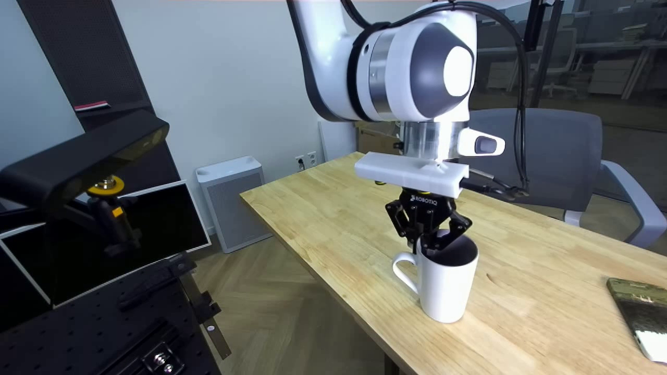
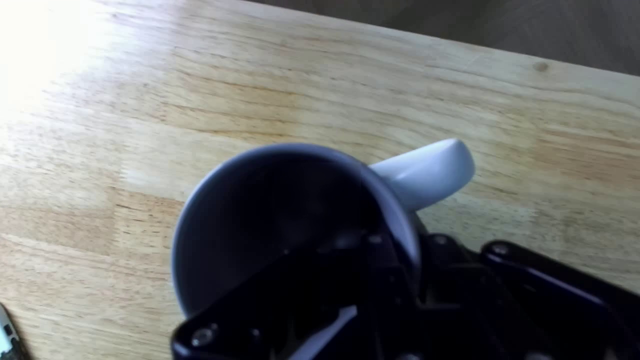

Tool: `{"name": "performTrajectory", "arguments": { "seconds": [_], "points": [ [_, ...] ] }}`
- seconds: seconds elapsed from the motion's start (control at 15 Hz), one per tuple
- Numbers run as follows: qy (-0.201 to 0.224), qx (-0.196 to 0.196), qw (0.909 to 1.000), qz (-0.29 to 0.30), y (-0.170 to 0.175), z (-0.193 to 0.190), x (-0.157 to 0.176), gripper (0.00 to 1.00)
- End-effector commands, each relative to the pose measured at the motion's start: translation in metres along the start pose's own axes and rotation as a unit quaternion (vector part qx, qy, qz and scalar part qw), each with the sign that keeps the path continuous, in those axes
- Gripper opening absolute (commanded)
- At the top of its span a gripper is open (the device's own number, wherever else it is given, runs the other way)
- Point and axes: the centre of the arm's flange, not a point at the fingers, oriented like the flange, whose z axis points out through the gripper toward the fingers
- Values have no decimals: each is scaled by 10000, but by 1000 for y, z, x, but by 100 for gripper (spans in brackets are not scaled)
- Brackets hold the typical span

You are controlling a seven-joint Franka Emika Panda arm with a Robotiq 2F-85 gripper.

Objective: Move the white mug to the front of the table

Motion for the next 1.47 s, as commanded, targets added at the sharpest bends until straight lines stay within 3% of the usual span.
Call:
{"name": "performTrajectory", "arguments": {
  "seconds": [0.0,0.33,0.4,0.47,1.07,1.4],
  "points": [
    [60,28,9998,186,1,-7,-4,3],
    [23,-15,9998,195,2,-5,-4,3],
    [20,-22,9998,192,2,-5,-3,36],
    [34,-58,9998,193,3,-5,-2,36],
    [197,-417,9982,382,24,-45,42,97],
    [303,-535,9972,429,27,-73,66,100]
  ]
}}
